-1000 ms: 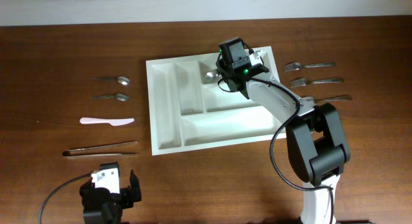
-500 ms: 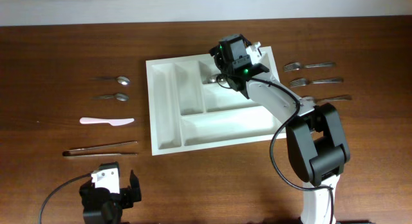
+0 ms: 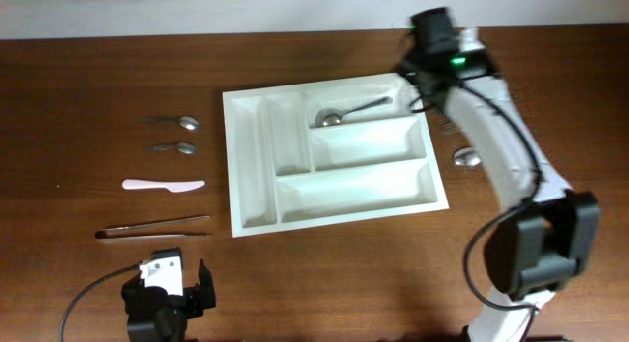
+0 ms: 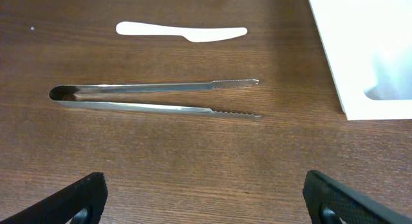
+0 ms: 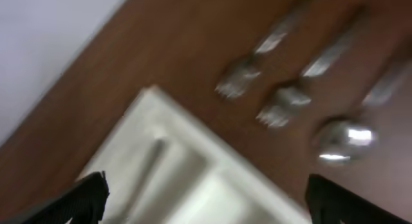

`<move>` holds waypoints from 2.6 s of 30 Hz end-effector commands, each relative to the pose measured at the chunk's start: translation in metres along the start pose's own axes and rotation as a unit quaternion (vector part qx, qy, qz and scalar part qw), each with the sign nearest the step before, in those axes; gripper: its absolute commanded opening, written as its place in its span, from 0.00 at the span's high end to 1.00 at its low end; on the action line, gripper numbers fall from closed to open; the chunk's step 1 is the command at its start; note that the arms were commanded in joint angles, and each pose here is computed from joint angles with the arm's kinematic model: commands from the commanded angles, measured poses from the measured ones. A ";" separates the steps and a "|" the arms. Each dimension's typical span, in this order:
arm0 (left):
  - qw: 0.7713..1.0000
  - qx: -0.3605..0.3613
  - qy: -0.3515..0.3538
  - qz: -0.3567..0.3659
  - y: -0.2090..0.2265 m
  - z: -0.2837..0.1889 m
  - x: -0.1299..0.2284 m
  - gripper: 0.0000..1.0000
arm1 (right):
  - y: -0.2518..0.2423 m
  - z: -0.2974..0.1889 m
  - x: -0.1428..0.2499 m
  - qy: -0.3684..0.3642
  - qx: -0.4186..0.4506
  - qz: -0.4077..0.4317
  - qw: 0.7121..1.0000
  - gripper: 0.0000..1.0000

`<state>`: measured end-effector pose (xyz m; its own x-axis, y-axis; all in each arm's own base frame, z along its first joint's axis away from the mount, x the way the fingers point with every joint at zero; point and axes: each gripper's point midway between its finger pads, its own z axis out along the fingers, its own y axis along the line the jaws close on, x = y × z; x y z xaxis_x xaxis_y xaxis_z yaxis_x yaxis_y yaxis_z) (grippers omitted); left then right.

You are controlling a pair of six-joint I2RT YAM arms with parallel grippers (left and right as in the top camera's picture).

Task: Pack container
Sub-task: 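Move the right gripper back over the remaining right-side spoon, then lower the right gripper and grasp the second spoon's handle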

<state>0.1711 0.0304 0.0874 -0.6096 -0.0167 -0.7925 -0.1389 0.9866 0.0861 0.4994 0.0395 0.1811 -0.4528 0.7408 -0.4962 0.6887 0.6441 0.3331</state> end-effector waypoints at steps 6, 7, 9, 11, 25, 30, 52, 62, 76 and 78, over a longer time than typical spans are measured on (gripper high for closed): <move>1.000 0.002 -0.001 0.008 0.000 0.000 0.000 0.01 | -0.072 0.005 -0.029 0.017 0.088 0.028 0.996 0.01; 1.000 0.002 -0.001 0.008 0.000 0.000 0.000 0.01 | -0.075 0.006 -0.028 0.026 0.088 0.031 0.995 0.01; 1.000 0.002 -0.001 0.008 0.000 0.000 0.000 0.01 | -0.081 0.007 -0.028 0.042 0.087 0.041 0.994 0.01; 1.000 0.002 -0.001 0.008 0.000 0.000 0.000 0.01 | -0.086 0.009 -0.029 0.058 0.084 0.063 0.993 0.01; 1.000 0.002 -0.001 0.008 0.000 0.000 0.000 0.01 | -0.136 0.028 -0.032 0.085 0.153 0.331 0.927 0.01; 1.000 0.002 -0.001 0.008 0.000 0.000 0.000 0.01 | -0.142 0.027 -0.036 0.070 0.164 0.326 0.928 0.00; 1.000 0.002 -0.001 0.008 0.000 0.000 0.000 0.01 | -0.195 0.090 -0.020 0.069 0.258 0.358 0.895 0.15; 1.000 0.002 -0.001 0.008 0.000 0.000 0.000 0.01 | -0.222 0.105 -0.016 0.089 0.283 0.388 0.873 0.22; 1.000 0.002 -0.001 0.008 0.000 0.000 0.000 0.01 | -0.235 0.121 0.009 0.119 0.310 0.385 0.861 0.28; 1.000 0.002 -0.001 0.008 0.000 0.000 0.000 0.01 | -0.235 0.121 0.009 0.119 0.310 0.385 0.861 0.32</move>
<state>0.1711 0.0304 0.0874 -0.6096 -0.0167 -0.7925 -0.1389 0.9866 0.0861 0.4058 -0.1279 0.0055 0.2003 0.9730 -0.1144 0.9784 -0.2047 -0.0280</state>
